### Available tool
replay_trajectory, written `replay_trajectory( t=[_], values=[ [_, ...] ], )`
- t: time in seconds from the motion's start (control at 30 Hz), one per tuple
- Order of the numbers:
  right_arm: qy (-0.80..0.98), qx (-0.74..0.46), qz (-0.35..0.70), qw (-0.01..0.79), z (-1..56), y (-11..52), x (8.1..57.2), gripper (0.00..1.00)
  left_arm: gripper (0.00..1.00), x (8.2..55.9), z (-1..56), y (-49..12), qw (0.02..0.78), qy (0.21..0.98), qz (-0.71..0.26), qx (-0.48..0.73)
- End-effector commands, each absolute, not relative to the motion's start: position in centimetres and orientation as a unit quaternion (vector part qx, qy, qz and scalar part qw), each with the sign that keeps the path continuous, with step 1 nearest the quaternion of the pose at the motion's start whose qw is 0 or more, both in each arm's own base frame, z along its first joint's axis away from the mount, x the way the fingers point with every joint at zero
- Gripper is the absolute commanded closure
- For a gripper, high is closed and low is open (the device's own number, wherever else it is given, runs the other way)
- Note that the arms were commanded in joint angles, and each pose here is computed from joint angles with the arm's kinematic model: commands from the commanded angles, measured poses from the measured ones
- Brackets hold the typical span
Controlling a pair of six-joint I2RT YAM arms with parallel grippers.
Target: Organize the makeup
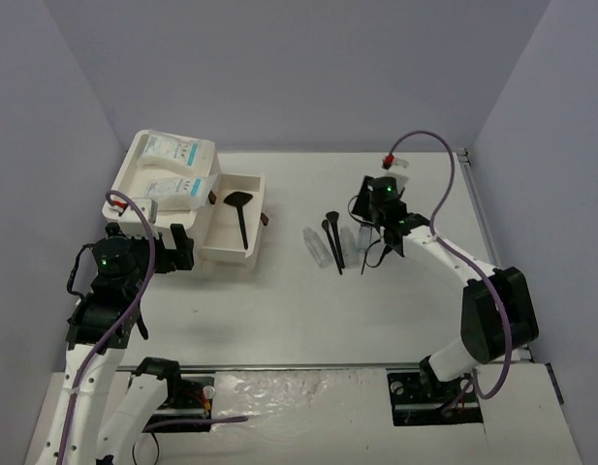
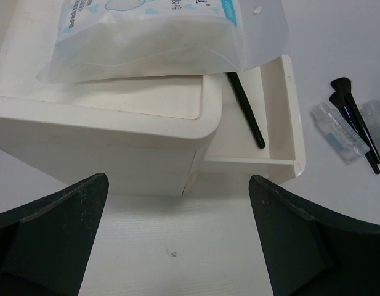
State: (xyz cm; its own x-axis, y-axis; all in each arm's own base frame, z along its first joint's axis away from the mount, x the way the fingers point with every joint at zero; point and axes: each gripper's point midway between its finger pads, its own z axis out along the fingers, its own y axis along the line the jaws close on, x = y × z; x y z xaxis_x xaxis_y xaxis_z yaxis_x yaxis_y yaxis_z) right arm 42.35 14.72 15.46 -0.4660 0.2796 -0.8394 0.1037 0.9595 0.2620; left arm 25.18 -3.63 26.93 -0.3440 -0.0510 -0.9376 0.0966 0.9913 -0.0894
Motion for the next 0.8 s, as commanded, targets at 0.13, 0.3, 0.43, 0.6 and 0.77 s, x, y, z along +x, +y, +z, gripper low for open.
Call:
replay_trajectory(
  t=[0.13, 0.3, 0.43, 0.6, 0.77],
  values=[
    [0.892, 0.140, 0.066, 0.424, 9.1, 7.6, 39.0, 0.53, 0.03, 26.1, 28.6, -4.2, 0.594, 0.800, -0.077, 0.019],
    [0.907, 0.128, 0.073, 0.395, 6.8, 8.2, 37.4, 0.54, 0.03, 26.2, 28.5, -4.4, 0.592, 0.802, -0.079, 0.021],
    [0.913, 0.111, 0.068, 0.387, 6.1, 9.1, 36.6, 0.54, 0.03, 26.3, 28.4, -4.5, 0.590, 0.803, -0.080, 0.022],
    [0.921, 0.087, 0.060, 0.375, 5.0, 11.2, 35.8, 0.54, 0.03, 26.2, 28.5, -4.5, 0.591, 0.802, -0.081, 0.023],
    [0.928, 0.090, 0.043, 0.359, 3.2, 11.9, 35.3, 0.54, 0.03, 26.2, 28.4, -4.5, 0.590, 0.803, -0.080, 0.023]
  ],
)
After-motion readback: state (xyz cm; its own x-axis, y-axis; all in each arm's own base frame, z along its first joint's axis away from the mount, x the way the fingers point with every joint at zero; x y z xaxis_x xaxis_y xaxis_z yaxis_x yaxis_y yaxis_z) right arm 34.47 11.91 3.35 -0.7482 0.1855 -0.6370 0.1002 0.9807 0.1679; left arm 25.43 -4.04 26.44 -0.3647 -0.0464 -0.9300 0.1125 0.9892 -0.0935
